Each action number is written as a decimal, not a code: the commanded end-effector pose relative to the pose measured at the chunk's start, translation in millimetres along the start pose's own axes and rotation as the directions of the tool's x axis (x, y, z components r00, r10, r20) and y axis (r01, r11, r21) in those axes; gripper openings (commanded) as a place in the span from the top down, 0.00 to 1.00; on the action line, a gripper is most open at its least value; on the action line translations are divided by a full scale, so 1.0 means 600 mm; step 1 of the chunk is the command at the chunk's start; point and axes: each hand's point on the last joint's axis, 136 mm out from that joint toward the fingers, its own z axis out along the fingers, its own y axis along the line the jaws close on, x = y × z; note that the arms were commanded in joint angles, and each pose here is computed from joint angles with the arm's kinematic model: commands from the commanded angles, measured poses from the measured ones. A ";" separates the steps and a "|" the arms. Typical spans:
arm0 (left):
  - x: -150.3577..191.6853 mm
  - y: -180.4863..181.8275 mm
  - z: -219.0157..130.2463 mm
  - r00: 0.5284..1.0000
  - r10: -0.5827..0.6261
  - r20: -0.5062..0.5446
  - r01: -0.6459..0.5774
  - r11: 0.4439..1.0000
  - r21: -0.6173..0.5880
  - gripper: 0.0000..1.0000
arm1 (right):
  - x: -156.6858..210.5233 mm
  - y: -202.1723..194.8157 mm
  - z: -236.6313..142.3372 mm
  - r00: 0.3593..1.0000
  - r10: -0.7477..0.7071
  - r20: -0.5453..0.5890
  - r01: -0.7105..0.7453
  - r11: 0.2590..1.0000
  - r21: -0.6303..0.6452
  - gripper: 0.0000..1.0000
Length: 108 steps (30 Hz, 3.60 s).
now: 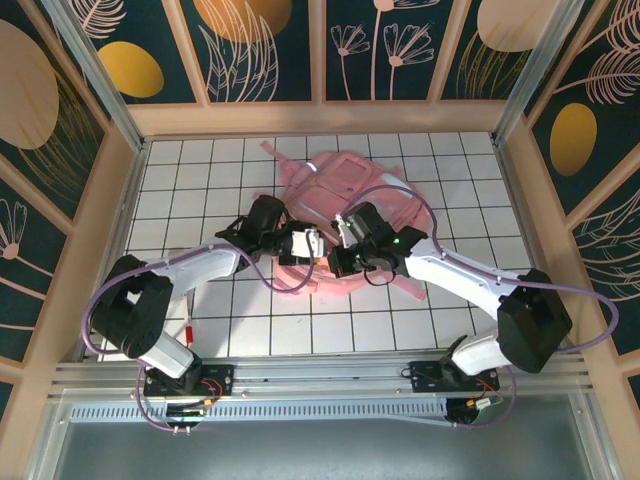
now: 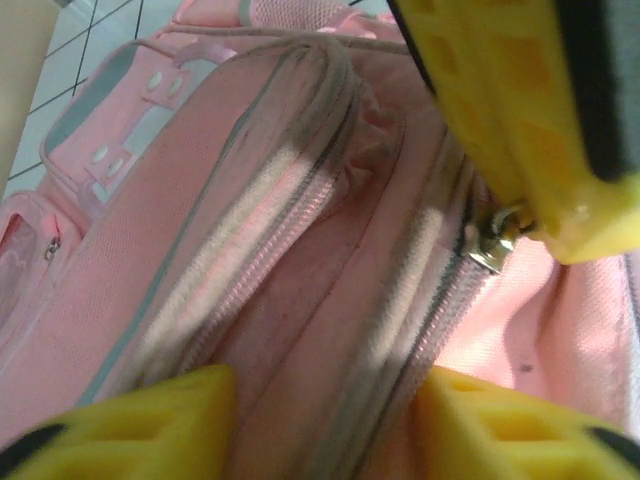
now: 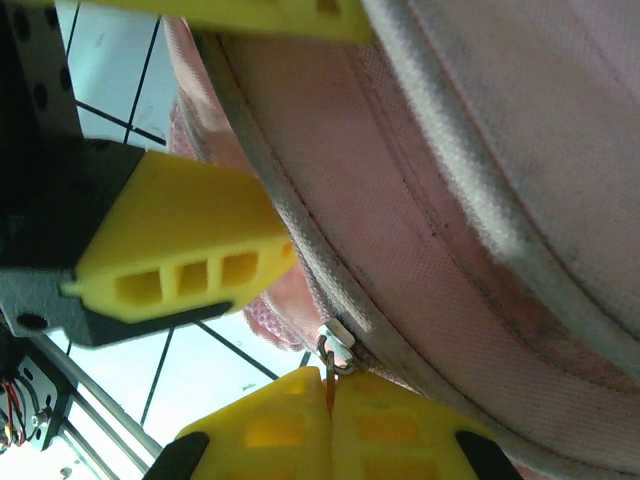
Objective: Pack the student bag
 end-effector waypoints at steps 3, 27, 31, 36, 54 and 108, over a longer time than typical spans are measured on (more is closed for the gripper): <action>0.020 0.049 0.013 0.994 0.017 -0.110 -0.028 0.995 -0.096 1.00 | -0.024 0.021 -0.030 0.998 -0.018 0.066 0.020 0.999 -0.029 1.00; -0.009 -0.024 -0.085 0.974 0.120 0.192 -0.137 0.988 0.075 1.00 | -0.089 -0.417 -0.100 0.860 0.337 0.382 -0.487 0.765 0.421 1.00; -0.021 -0.035 -0.086 0.971 0.134 0.196 -0.150 0.986 0.070 1.00 | -0.146 -0.425 -0.078 0.874 0.339 0.349 -0.455 0.823 0.341 0.94; -0.040 -0.062 -0.069 0.981 0.056 0.183 -0.078 0.991 0.112 0.71 | -0.151 -0.386 -0.096 0.923 0.260 0.284 -0.349 0.874 0.336 0.58; 0.031 0.023 -0.073 0.969 0.049 -0.243 -0.029 0.996 0.088 0.50 | -0.157 -0.202 -0.140 0.789 -0.566 0.238 0.536 0.824 0.184 0.51; -0.022 0.072 -0.108 0.999 0.037 0.020 -0.037 0.999 0.008 1.00 | -0.106 -0.162 -0.063 0.282 -0.939 0.197 0.944 0.308 0.117 0.49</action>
